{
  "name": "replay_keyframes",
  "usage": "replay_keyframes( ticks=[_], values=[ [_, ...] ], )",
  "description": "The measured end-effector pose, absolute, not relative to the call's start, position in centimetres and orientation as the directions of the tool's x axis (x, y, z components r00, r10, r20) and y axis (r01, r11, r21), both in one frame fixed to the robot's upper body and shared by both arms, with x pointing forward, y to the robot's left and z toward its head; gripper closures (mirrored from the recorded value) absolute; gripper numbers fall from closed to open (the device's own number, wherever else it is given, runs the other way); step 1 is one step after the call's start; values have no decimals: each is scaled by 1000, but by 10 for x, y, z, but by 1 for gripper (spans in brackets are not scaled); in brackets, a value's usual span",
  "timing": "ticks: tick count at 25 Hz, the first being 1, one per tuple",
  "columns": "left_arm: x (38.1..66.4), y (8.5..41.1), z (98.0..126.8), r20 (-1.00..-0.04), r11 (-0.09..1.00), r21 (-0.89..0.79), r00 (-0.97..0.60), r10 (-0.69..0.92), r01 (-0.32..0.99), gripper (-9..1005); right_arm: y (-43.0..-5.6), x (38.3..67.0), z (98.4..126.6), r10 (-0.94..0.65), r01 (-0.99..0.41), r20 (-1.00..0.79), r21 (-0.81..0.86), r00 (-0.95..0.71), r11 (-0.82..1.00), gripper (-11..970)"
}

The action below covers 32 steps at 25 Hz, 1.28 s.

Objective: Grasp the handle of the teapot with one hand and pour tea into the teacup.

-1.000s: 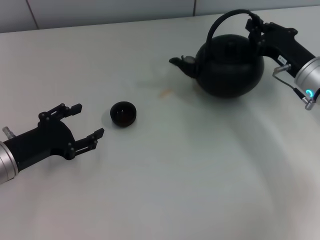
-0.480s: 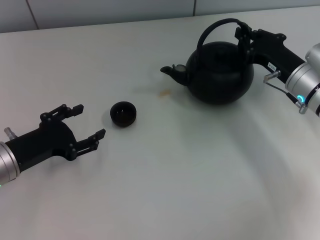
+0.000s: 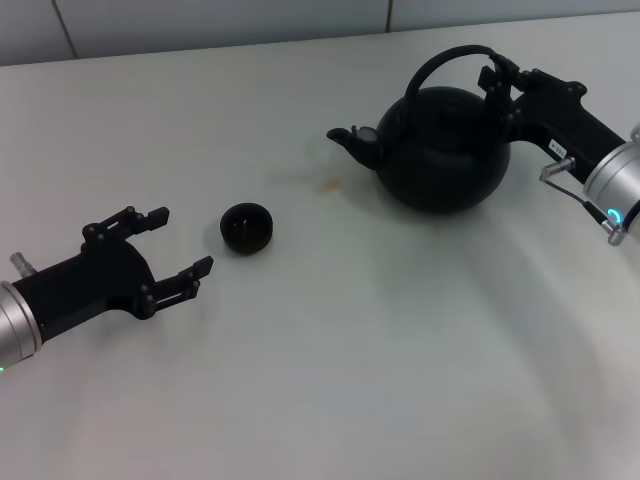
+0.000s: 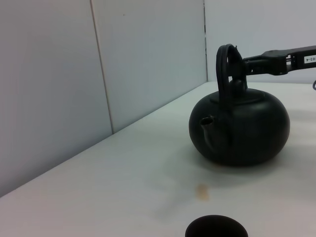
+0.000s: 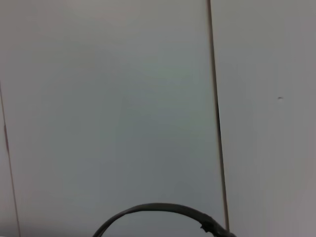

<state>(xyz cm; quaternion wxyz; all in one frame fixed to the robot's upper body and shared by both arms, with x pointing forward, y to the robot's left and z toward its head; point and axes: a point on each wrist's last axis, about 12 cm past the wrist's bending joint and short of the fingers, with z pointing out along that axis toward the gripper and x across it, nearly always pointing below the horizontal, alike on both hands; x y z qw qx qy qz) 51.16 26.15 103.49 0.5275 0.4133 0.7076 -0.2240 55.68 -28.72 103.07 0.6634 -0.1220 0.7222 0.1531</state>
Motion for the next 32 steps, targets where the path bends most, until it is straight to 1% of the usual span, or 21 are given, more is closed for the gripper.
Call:
replay_keyframes(
  ticks=[8,11,12,15,16,17,18,20,21,22,23,24,25,26,27,28,30,32],
  values=[
    [512,261,1035,-932,558,118,-102,348,822,195,-291,548,1029,50,-372,-996,76,-78,925,632],
    [512,261,1035,-932,558,118,-102,348,822,195,-295,541,1030,76,-369,-996,91,-54,925,574],
    [511,262,1035,-932,559,117,-104,348,821,195,-298,535,1029,92,-365,-995,101,-41,926,555],
    [511,262,1035,-932,560,117,-105,347,820,195,-301,527,1028,114,-365,-993,116,-27,924,415],
    [511,262,1035,-932,560,117,-105,347,820,195,-303,521,1028,127,-366,-992,124,-17,922,368],
    [510,262,1034,-932,562,115,-107,347,819,195,-307,510,1027,152,-364,-988,138,8,921,321],
    [510,263,1034,-932,563,115,-107,346,819,195,-307,510,1027,152,-364,-988,138,8,921,261],
    [510,263,1034,-932,564,114,-108,346,818,195,-313,497,1027,175,-359,-984,150,38,921,142],
    [509,264,1034,-932,566,113,-110,345,816,195,-315,490,1027,187,-359,-981,155,55,920,142],
    [509,265,1034,-932,569,113,-111,344,815,195,-317,473,1028,205,-389,-975,156,87,908,142],
    [509,266,1034,-933,572,112,-111,341,813,195,-317,473,1028,205,-389,-975,156,87,908,142],
    [508,267,1034,-934,574,111,-112,339,811,195,-312,460,1031,194,-484,-976,122,100,867,141],
    [507,268,1034,-936,575,108,-113,334,811,195,-312,460,1031,194,-484,-976,122,100,867,141],
    [506,268,1034,-937,575,106,-112,331,812,195,-307,455,1031,172,-552,-981,94,91,828,141],
    [505,268,1034,-938,574,104,-113,329,812,195,-297,451,1030,123,-656,-991,55,59,752,141],
    [504,268,1034,-939,571,101,-112,326,815,195,-297,451,1030,123,-656,-991,55,59,752,141],
    [503,268,1034,-940,569,97,-113,323,816,195,-289,453,1026,72,-723,-997,41,12,689,141],
    [502,268,1033,-940,566,94,-114,321,819,195,-279,462,1023,7,-781,-999,39,-44,623,142]
  ],
)
